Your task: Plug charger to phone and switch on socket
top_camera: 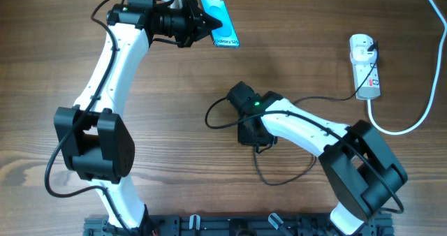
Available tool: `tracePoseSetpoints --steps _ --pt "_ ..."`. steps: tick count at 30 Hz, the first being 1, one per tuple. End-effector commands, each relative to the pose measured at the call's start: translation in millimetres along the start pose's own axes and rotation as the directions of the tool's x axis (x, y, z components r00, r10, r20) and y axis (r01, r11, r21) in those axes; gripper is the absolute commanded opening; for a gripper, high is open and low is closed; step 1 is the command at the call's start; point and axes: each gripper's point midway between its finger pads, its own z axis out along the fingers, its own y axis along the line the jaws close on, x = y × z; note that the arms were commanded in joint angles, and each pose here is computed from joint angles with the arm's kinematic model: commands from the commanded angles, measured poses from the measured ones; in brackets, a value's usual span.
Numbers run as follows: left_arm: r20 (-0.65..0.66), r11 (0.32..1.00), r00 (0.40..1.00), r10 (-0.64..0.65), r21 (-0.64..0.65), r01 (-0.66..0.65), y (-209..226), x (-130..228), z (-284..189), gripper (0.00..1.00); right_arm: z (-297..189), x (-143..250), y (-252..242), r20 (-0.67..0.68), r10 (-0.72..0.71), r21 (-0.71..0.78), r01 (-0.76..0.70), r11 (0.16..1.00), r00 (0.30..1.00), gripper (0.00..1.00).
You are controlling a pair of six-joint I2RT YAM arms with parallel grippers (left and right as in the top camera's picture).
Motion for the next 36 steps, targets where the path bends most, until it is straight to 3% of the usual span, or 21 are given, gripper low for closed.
tracePoseSetpoints --steps 1,8,16,22,36 --pt "0.004 0.999 0.999 0.049 0.021 -0.049 -11 4 -7 0.04 10 1 -6 -0.018 0.004 0.029 -0.003 1.000 1.000 0.11" --pt "0.004 0.999 0.999 0.049 0.021 -0.050 -11 4 -7 0.04 10 4 -7 -0.033 0.006 0.027 -0.005 1.000 0.999 0.18" --pt "0.004 0.999 0.999 0.049 0.021 -0.050 -11 4 -7 0.04 10 7 -9 -0.044 0.010 0.037 -0.008 0.999 0.999 0.11" --pt "0.004 0.999 0.999 0.049 0.021 -0.049 -11 4 -7 0.04 10 11 -12 -0.058 0.032 0.051 -0.029 0.998 0.998 0.21" --pt "0.004 0.999 0.999 0.049 0.021 -0.050 -11 4 -7 0.04 10 6 -9 -0.039 0.028 0.039 -0.026 0.999 0.999 0.18"
